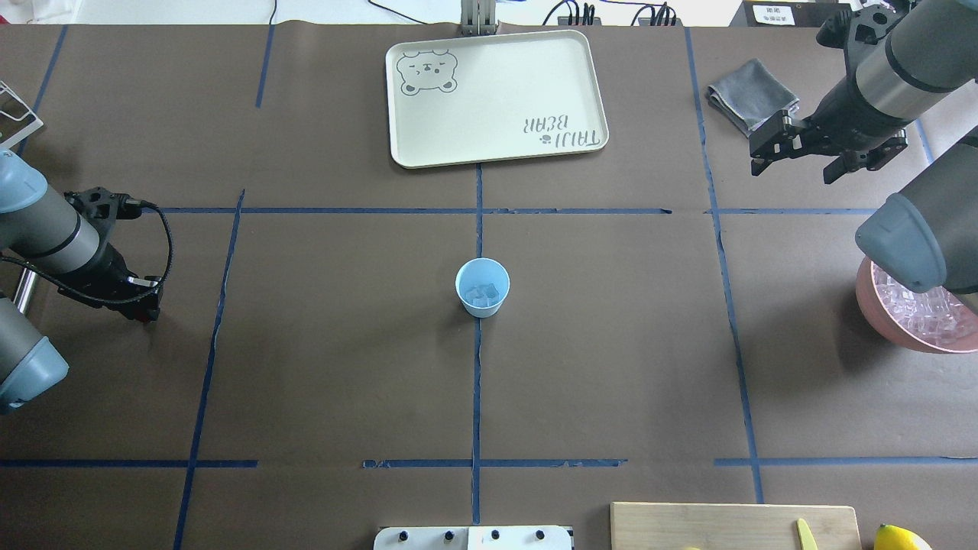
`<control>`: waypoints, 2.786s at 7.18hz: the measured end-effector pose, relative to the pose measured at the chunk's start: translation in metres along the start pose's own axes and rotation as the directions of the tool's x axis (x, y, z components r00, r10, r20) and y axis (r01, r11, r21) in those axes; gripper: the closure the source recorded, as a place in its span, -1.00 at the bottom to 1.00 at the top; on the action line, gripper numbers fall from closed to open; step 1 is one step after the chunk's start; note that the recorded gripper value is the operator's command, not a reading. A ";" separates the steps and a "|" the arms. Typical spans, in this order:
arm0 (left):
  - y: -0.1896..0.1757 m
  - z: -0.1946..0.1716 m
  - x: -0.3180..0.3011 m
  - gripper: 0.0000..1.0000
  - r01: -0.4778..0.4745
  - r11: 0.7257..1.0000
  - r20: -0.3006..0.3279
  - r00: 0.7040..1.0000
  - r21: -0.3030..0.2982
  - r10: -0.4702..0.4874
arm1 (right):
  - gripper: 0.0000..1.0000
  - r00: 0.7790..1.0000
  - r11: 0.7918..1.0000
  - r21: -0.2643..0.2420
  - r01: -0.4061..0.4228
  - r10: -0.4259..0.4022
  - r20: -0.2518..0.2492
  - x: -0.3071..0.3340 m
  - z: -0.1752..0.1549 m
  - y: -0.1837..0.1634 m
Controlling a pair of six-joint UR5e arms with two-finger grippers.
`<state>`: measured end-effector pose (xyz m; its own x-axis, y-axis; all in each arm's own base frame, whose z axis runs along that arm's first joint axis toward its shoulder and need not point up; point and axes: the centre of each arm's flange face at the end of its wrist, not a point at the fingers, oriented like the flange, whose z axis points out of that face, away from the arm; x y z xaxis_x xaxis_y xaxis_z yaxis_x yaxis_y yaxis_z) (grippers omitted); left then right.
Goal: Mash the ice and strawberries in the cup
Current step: 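Carry the strawberry with the left gripper over the blue cup, then lower the strawberry into the cup and open the left gripper, then withdraw the left gripper from the cup toward the metal rod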
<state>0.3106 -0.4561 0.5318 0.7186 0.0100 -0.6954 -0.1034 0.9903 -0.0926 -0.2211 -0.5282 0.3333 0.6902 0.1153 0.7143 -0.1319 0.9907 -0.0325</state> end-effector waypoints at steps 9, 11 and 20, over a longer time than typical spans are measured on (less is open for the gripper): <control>-0.011 -0.134 0.328 1.00 0.137 0.989 -0.300 0.947 0.063 -0.112 | -0.99 0.999 1.000 0.001 0.016 -0.016 0.034 0.017 -0.018 -0.010; -0.001 -0.121 0.404 1.00 0.163 0.984 -0.303 0.944 0.075 -0.133 | -0.99 0.999 0.999 0.011 0.033 -0.033 0.024 0.033 -0.022 -0.015; -0.011 -0.116 0.423 -0.66 0.167 0.981 -0.305 0.944 0.100 -0.129 | -0.99 0.999 0.999 0.010 0.043 -0.043 0.010 0.044 -0.018 -0.016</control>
<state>0.5362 -0.4791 0.1557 0.4818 -0.1609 -0.8614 0.0872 0.9869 -0.1355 -0.1752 -0.5377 0.3528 0.6878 0.0717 0.7224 -0.1094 0.9940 0.0055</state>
